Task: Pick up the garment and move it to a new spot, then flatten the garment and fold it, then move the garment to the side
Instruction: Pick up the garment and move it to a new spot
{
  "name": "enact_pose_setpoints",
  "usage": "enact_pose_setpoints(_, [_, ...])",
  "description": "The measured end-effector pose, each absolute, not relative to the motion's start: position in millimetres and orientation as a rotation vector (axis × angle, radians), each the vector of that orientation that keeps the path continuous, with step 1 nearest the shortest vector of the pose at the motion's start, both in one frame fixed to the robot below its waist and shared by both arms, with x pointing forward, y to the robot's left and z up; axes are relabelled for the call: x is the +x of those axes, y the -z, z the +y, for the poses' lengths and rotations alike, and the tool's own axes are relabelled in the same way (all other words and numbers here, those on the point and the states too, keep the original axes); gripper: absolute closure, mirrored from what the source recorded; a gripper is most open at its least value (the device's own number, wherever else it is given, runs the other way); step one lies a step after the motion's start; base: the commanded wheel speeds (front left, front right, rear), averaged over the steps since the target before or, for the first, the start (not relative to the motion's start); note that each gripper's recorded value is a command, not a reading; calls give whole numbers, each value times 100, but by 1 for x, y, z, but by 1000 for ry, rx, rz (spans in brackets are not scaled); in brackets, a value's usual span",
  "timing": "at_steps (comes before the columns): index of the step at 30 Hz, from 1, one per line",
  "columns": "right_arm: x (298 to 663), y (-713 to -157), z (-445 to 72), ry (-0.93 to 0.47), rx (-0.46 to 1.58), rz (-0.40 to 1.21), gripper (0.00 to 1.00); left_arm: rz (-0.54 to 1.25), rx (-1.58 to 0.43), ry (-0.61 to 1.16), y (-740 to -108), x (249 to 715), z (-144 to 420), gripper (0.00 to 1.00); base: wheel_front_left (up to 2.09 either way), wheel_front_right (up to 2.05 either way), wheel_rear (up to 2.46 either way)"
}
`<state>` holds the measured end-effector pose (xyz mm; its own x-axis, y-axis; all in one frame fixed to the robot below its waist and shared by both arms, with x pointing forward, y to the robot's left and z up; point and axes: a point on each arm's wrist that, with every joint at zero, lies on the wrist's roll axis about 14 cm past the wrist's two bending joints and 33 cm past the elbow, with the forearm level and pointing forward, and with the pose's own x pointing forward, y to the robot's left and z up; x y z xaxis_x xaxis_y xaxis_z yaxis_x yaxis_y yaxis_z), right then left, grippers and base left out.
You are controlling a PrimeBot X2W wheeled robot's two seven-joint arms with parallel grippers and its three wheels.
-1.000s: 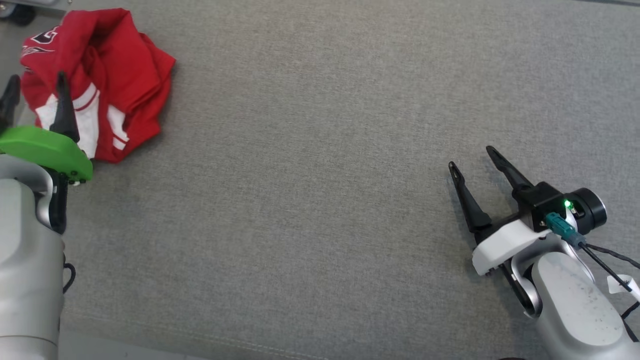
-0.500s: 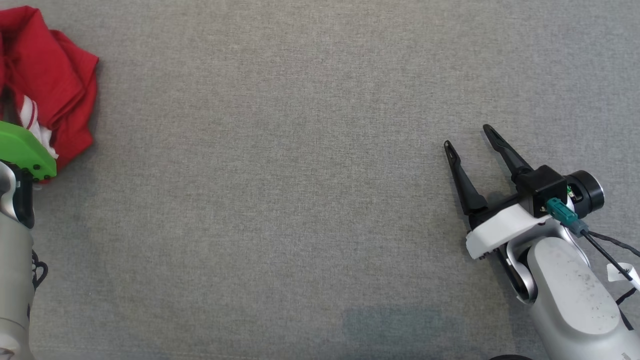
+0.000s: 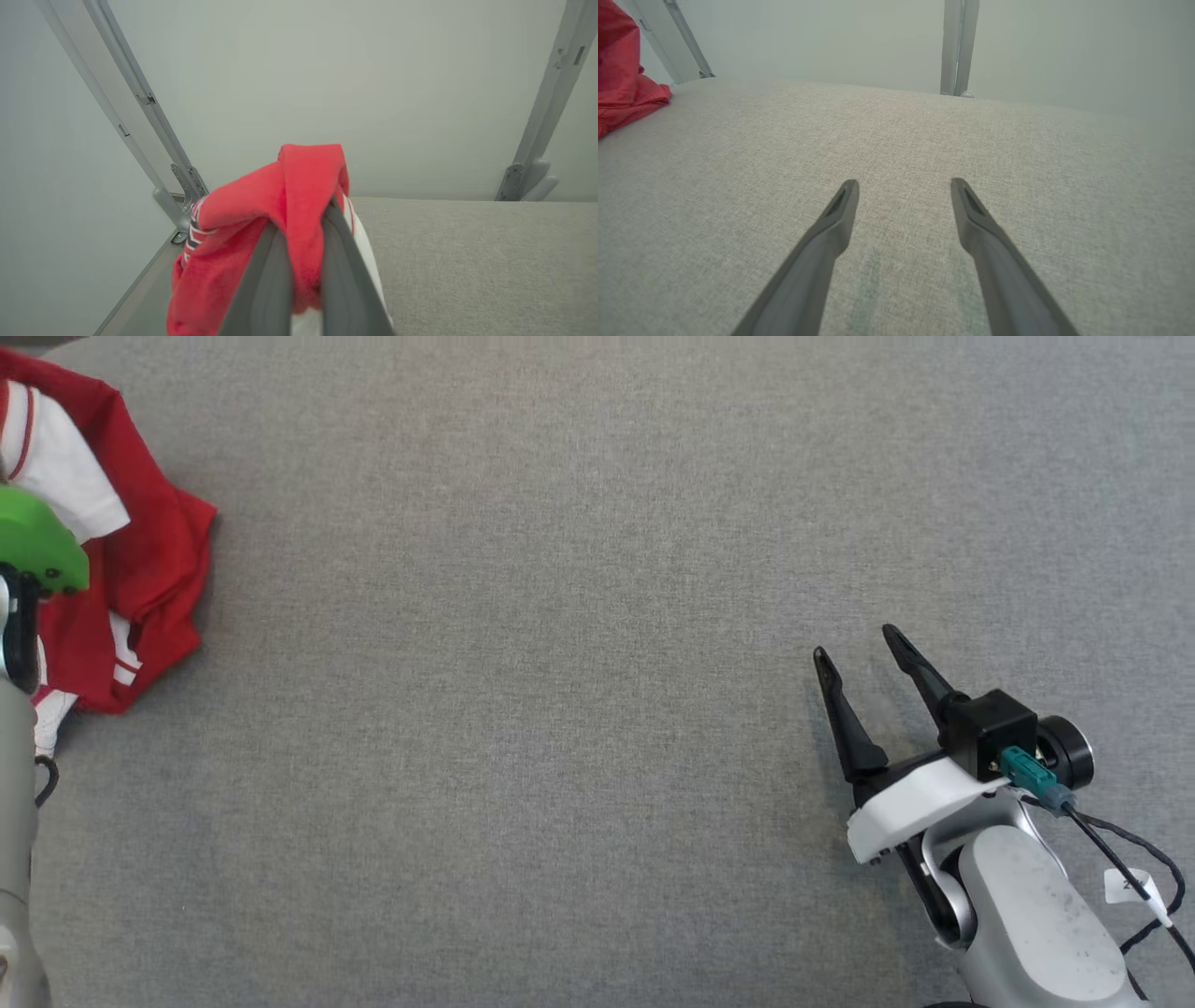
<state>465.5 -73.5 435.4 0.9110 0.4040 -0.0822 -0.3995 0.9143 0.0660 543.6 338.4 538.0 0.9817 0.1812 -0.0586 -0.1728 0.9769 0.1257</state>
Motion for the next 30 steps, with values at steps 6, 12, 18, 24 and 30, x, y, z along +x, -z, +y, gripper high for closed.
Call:
enact_pose_setpoints(6, [447, -447, -82, -366, 79, 85, 0, -92, 90, -64, -601, 552, 291, 100, 0, 0, 0])
enact_pose_setpoints(12, [436, -461, -92, -325, 96, 57, 0, -183, 32, 133, -630, 552, 210, 100, 0, 0, 0])
enact_pose_setpoints(18, [422, -465, -112, -268, 94, 53, 0, -177, -102, 380, -613, 534, 102, 100, 0, 0, 0])
enact_pose_setpoints(24, [409, -470, -138, -195, 84, 45, 0, -169, -267, 606, -614, 503, 0, 100, 0, 0, 0])
enact_pose_setpoints(30, [397, -471, -167, -122, 65, 42, 0, -127, -302, 749, -602, 481, -56, 100, 0, 0, 0])
